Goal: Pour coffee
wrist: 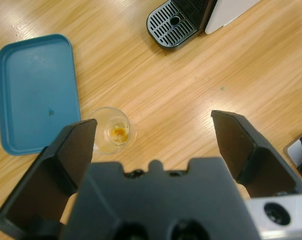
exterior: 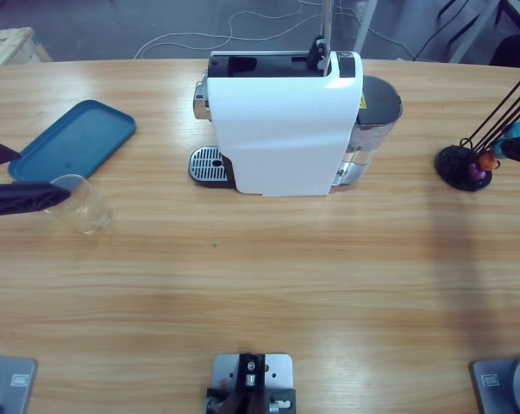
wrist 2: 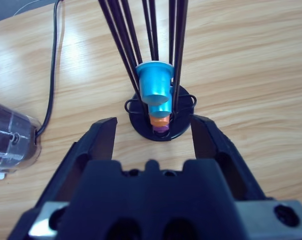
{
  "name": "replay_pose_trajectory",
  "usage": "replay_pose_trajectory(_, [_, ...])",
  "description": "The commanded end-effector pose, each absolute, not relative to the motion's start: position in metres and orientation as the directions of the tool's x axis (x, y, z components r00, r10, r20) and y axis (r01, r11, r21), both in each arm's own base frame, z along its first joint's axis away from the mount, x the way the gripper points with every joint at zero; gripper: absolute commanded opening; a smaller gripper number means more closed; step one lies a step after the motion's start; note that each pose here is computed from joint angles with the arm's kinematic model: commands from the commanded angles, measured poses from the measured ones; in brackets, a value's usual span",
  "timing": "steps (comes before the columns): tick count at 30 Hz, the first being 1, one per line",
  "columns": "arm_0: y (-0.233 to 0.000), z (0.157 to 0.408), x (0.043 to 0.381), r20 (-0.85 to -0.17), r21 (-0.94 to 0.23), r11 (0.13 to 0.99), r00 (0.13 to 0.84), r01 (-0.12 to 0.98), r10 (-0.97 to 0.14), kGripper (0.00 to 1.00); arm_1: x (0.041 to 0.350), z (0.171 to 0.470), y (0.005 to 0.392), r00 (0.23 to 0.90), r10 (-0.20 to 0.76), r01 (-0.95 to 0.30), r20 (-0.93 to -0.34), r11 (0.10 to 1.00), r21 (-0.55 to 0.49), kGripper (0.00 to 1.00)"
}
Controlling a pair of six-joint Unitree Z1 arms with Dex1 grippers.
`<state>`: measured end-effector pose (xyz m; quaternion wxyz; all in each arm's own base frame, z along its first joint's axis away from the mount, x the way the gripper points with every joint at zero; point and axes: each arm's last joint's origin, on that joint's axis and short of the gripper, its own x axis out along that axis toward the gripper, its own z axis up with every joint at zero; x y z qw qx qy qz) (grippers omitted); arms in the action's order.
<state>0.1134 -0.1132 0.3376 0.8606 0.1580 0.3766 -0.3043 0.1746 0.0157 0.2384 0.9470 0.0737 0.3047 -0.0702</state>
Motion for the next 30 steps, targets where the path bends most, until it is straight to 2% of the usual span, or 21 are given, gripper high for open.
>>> replay_pose_trajectory(1, [-0.112, 0.331, 0.108, -0.751, 0.028, 0.755, 0.512, 0.655, -0.416, 0.996, 0.178, 0.231, 0.013, 0.792, -0.097, 0.179, -0.603, 0.981, 0.078, 0.621])
replay_pose_trajectory(3, [-0.112, 0.331, 0.108, -0.752, 0.027, 0.755, 0.510, 0.656, -0.417, 0.996, 0.180, 0.230, 0.012, 0.794, -0.099, 0.181, -0.600, 0.980, 0.078, 0.432])
replay_pose_trajectory(4, [-0.113, 0.331, 0.108, -0.753, 0.027, 0.753, 0.509, 0.657, -0.417, 0.996, 0.180, 0.230, 0.012, 0.797, -0.103, 0.185, -0.595, 0.980, 0.079, 0.417])
replay_pose_trajectory(20, [-0.116, 0.326, 0.107, -0.765, 0.025, 0.743, 0.491, 0.668, -0.416, 0.996, 0.191, 0.224, 0.011, 0.785, -0.112, 0.196, -0.609, 0.978, 0.073, 0.416])
replay_pose_trajectory(21, [-0.116, 0.326, 0.107, -0.765, 0.025, 0.743, 0.491, 0.668, -0.416, 0.996, 0.192, 0.224, 0.011, 0.786, -0.112, 0.197, -0.608, 0.978, 0.074, 0.365])
replay_pose_trajectory(22, [-0.116, 0.327, 0.107, -0.764, 0.025, 0.743, 0.492, 0.668, -0.417, 0.996, 0.192, 0.223, 0.010, 0.785, -0.114, 0.199, -0.608, 0.977, 0.074, 0.226])
replay_pose_trajectory(23, [-0.116, 0.326, 0.107, -0.765, 0.025, 0.743, 0.492, 0.668, -0.416, 0.996, 0.192, 0.223, 0.010, 0.784, -0.117, 0.203, -0.610, 0.977, 0.073, 0.164])
replay_pose_trajectory(26, [-0.116, 0.326, 0.107, -0.765, 0.024, 0.743, 0.491, 0.669, -0.417, 0.995, 0.193, 0.223, 0.009, 0.785, -0.120, 0.206, -0.607, 0.976, 0.073, 0.161])
replay_pose_trajectory(27, [-0.116, 0.326, 0.106, -0.765, 0.024, 0.742, 0.490, 0.670, -0.418, 0.996, 0.193, 0.223, 0.008, 0.785, -0.122, 0.207, -0.608, 0.976, 0.071, 0.060])
replay_pose_trajectory(28, [-0.116, 0.326, 0.106, -0.765, 0.021, 0.743, 0.490, 0.669, -0.419, 0.994, 0.194, 0.223, 0.008, 0.786, -0.125, 0.209, -0.606, 0.975, 0.070, 0.000])
replay_pose_trajectory(30, [-0.116, 0.326, 0.105, -0.765, 0.018, 0.743, 0.488, 0.669, -0.420, 0.991, 0.194, 0.224, 0.008, 0.789, -0.125, 0.209, -0.602, 0.975, 0.072, 0.000])
